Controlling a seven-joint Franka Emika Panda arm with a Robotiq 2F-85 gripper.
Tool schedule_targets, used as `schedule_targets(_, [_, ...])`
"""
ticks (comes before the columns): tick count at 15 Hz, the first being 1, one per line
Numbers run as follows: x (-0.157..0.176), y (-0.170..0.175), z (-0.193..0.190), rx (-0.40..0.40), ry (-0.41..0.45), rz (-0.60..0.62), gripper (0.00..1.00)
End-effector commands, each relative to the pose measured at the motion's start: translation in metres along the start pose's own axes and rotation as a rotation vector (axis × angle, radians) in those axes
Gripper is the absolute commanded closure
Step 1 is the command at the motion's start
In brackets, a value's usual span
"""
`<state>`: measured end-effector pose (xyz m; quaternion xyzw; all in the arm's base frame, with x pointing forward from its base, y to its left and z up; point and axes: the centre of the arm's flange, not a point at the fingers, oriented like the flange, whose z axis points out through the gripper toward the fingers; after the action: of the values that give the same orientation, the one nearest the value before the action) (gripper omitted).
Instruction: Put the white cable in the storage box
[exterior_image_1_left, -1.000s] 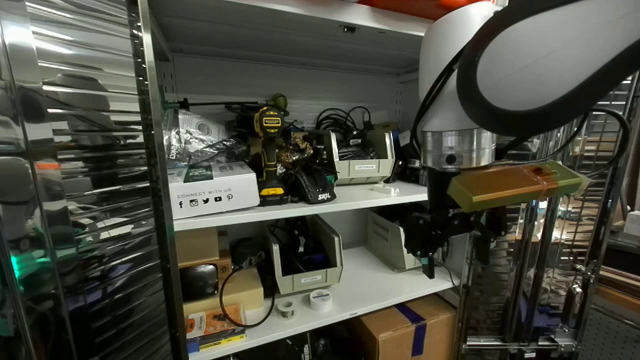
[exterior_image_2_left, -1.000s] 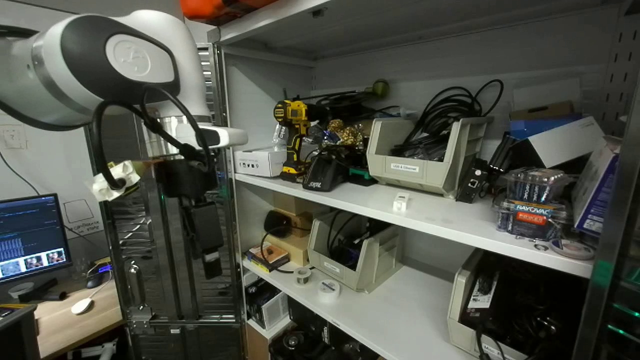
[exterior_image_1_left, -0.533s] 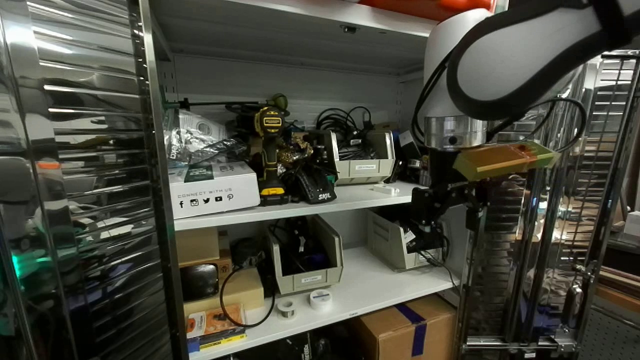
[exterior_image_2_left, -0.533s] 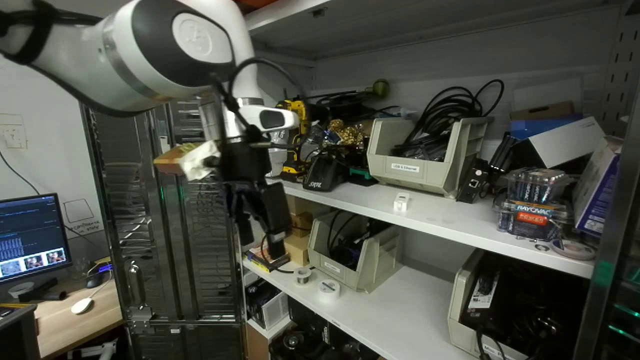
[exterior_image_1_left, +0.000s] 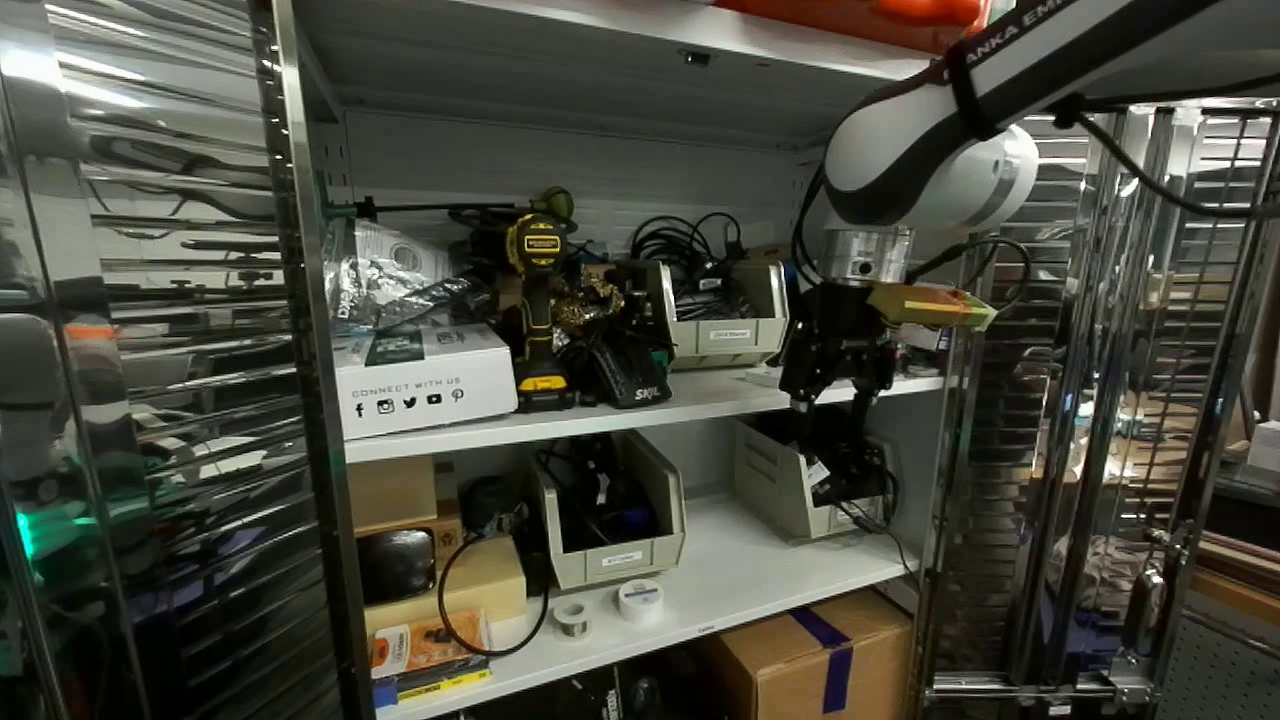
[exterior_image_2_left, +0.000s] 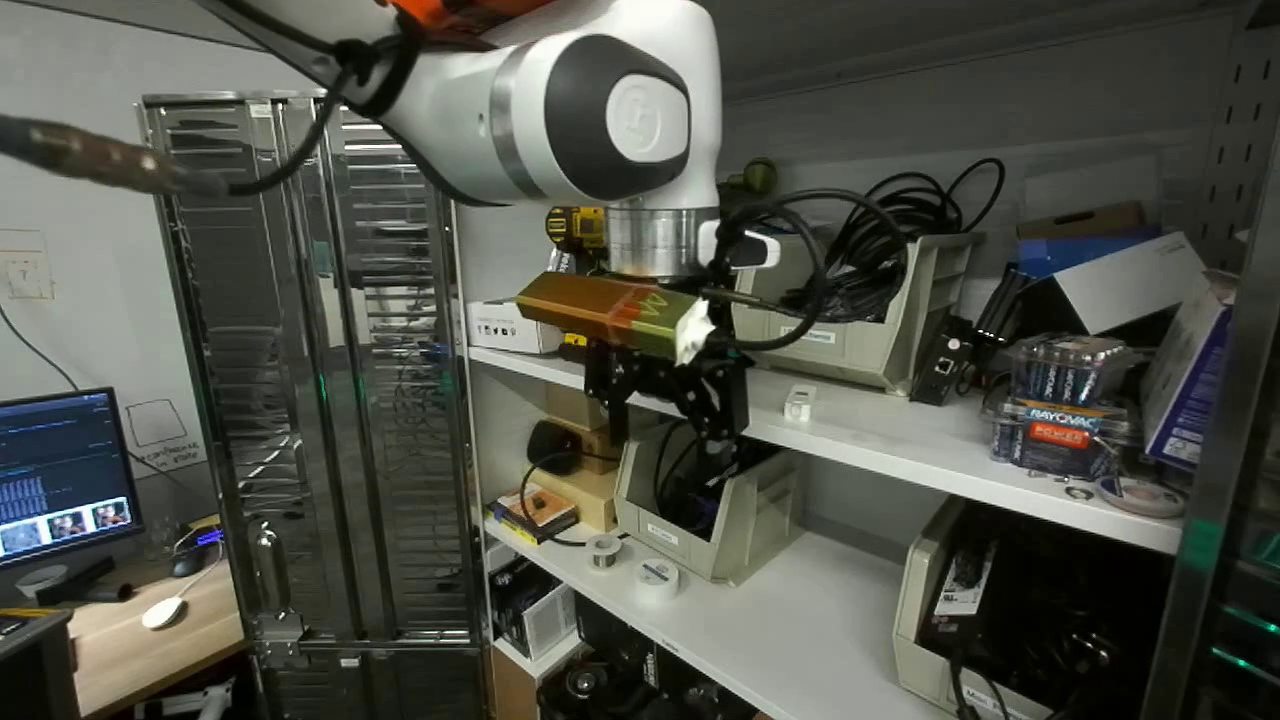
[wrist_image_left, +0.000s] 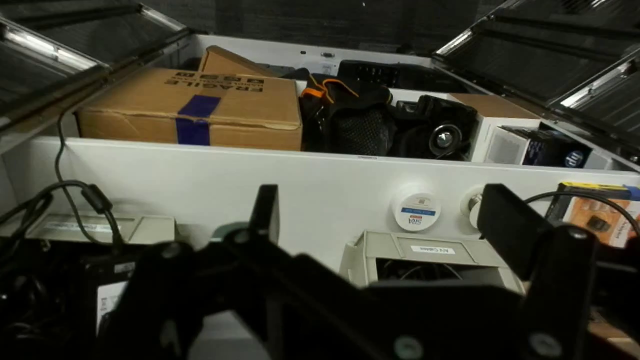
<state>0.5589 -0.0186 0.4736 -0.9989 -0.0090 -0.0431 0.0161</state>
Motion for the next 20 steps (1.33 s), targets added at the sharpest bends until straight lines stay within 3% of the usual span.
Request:
schedule_targets(1, [0.057,0.006,-0.021,-0.020,0.024,-0.089,0.00])
schedule_targets(6, [0.088,0.011,-0.043,-0.221,0.077,-0.165,0.00])
schedule_targets(8, [0.096,0.018,-0.046,-0.253,0.087,-0.182,0.00])
schedule_targets(20, [0.148,0.080,-0.010,-0.040,0.146,-0.043,0.00])
